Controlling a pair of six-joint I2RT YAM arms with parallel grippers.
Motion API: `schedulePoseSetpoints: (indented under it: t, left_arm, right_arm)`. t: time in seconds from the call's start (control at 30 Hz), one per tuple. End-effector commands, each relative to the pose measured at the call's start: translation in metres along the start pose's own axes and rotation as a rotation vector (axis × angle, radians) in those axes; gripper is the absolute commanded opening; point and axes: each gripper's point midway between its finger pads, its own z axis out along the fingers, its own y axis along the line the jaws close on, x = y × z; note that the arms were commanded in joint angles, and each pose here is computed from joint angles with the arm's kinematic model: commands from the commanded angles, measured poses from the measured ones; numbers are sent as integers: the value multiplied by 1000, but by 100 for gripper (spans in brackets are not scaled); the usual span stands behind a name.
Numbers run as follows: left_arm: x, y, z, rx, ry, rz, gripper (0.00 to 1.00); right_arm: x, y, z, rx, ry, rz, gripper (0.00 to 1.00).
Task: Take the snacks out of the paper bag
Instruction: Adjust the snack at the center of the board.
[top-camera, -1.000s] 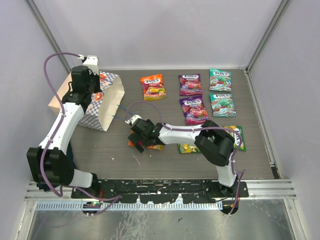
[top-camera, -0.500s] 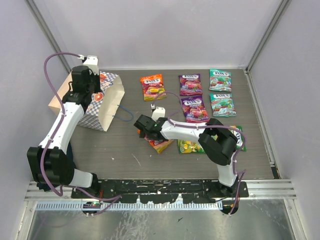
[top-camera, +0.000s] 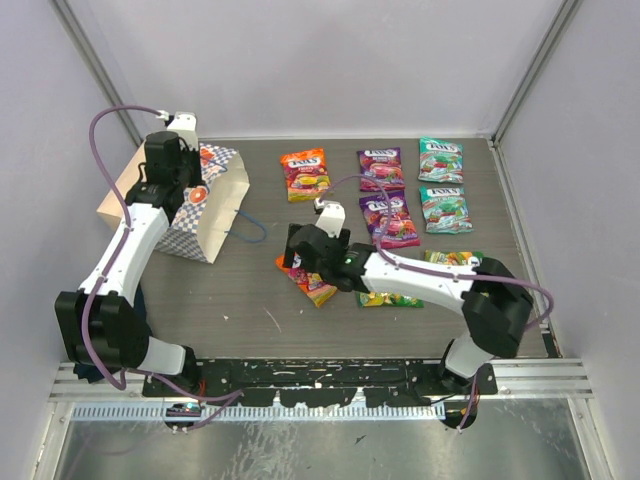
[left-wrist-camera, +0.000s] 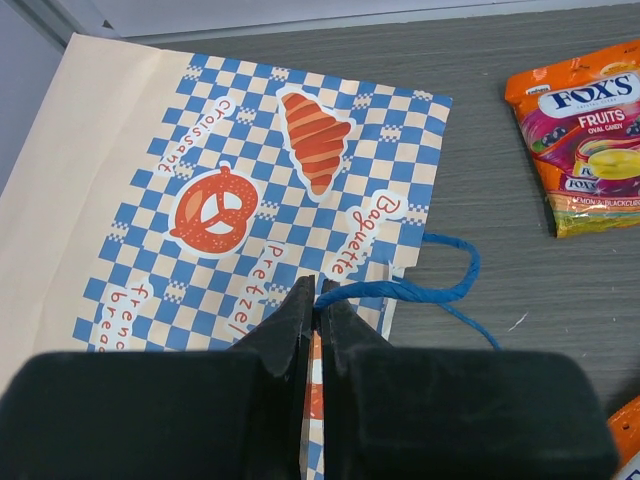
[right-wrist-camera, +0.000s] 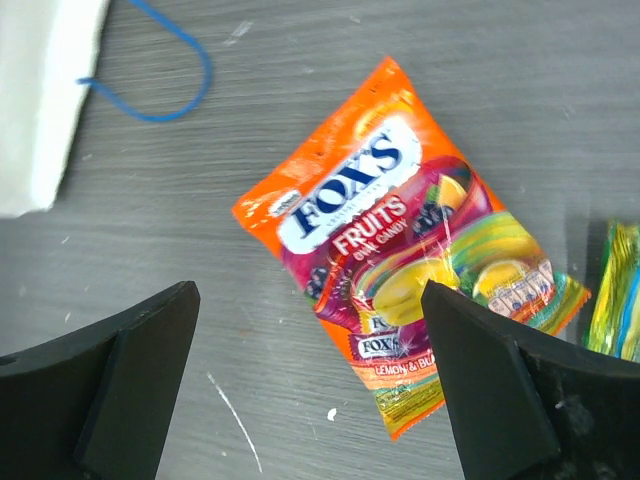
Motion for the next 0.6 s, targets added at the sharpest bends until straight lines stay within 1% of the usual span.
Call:
schedulePoseSetpoints:
  t: [0.0, 0.1, 0.13, 0.2, 0.37, 0.57]
  left_arm:
    - [-30, 4, -8, -6, -82, -14, 4]
    - [-31, 4, -10, -4, -84, -14, 5]
    - [-32, 4, -11, -4, -87, -14, 5]
    - [-32, 4, -11, -3, -88, -15, 5]
    - [-34, 1, -13, 11, -93, -20, 4]
    - [-36, 0, -16, 17, -101, -24, 3]
  right_arm:
    - [-43, 57, -33, -364, -168, -228, 100]
    - [-41, 76, -50, -506, -167, -502, 99]
    - [-35, 80, -55, -556, -140, -600, 99]
    - [-32, 80, -61, -599, -131, -717, 99]
    - [-34, 86, -71, -779, -119, -825, 99]
    - [-18, 77, -47, -782, -50, -1047, 99]
